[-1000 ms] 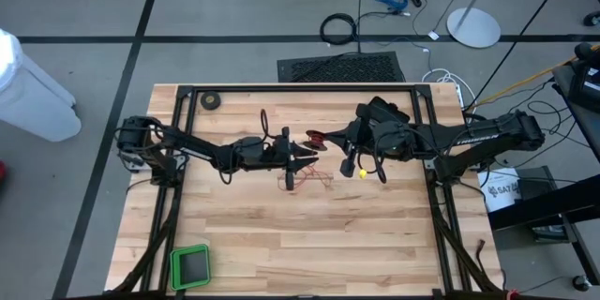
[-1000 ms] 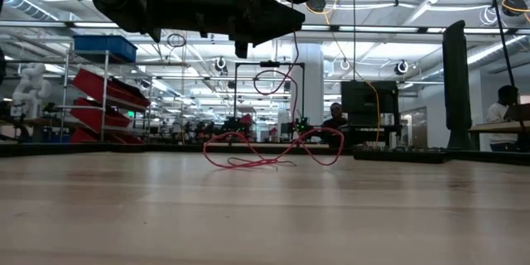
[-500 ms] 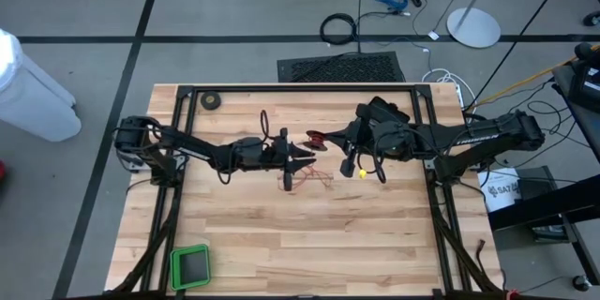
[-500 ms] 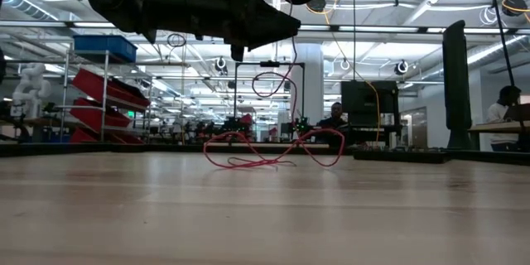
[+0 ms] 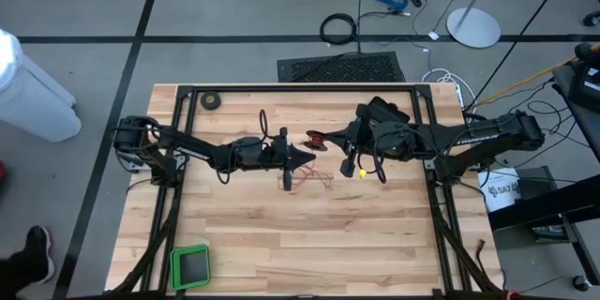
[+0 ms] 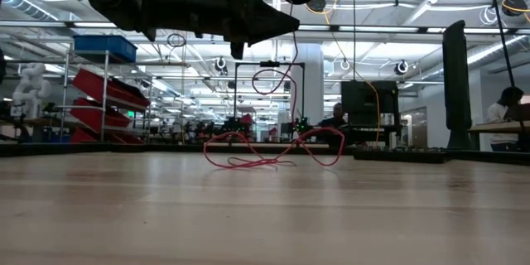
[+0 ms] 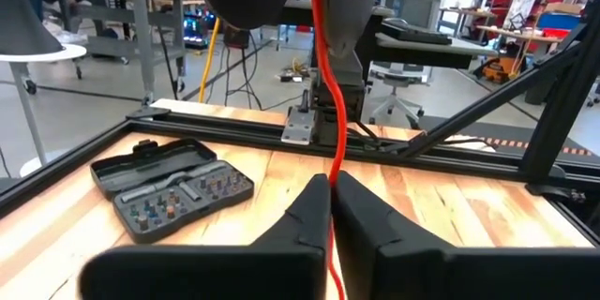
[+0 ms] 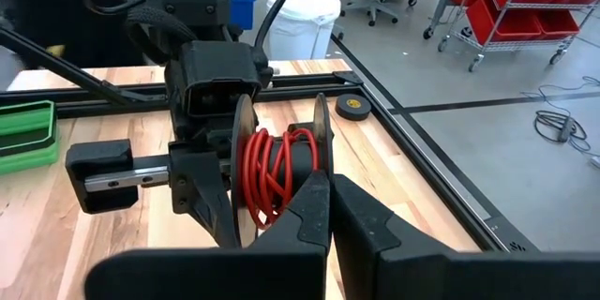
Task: Coil cords
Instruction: Uncoil the red wire from the spool
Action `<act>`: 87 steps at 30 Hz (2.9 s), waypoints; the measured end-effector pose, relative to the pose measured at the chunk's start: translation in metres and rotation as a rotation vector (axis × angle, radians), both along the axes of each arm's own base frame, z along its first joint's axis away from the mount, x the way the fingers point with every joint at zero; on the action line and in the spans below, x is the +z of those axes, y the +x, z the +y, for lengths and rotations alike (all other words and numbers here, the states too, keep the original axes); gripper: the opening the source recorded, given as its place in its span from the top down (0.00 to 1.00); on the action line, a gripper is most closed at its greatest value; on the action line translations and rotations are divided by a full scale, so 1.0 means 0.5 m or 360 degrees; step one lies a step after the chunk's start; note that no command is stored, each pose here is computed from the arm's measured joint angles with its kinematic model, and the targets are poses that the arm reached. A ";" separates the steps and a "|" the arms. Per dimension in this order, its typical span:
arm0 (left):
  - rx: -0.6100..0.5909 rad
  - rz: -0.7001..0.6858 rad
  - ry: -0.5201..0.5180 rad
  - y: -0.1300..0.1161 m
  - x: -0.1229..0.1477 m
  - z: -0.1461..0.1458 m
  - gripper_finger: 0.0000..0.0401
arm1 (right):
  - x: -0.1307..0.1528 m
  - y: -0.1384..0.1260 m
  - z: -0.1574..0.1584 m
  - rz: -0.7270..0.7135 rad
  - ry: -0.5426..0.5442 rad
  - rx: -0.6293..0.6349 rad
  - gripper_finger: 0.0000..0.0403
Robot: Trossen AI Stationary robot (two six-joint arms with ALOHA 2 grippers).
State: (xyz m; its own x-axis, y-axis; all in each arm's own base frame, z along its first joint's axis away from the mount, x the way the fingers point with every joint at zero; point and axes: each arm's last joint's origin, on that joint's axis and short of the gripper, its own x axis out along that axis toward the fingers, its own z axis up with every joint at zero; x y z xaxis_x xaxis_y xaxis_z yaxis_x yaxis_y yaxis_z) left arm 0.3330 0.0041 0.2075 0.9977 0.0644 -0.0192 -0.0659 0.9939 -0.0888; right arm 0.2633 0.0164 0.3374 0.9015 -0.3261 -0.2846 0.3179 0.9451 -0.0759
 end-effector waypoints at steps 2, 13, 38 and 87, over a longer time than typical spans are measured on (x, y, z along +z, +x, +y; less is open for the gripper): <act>0.0011 0.0008 0.0003 0.000 -0.001 0.001 0.98 | 0.000 0.000 0.000 0.0001 0.0000 0.0000 1.00; 0.0206 0.0237 0.0089 -0.045 0.041 0.022 1.00 | -0.004 -0.001 0.000 0.0033 -0.0003 -0.0001 1.00; 0.0158 0.0125 0.0126 -0.149 0.163 -0.008 1.00 | -0.034 0.018 -0.019 0.0157 -0.0057 -0.0187 1.00; -0.0142 0.0339 0.0075 0.027 0.004 -0.047 1.00 | 0.001 0.023 -0.023 -0.0058 -0.0222 -0.0293 1.00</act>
State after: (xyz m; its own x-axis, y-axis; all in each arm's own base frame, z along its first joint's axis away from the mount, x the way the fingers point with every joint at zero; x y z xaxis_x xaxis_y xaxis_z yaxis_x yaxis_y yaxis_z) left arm 0.3463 -0.0192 0.2092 0.9732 -0.0181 -0.2291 0.0102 0.9993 -0.0359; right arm 0.2750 0.0048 0.3380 0.8322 -0.5196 -0.1936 0.4887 0.8522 -0.1867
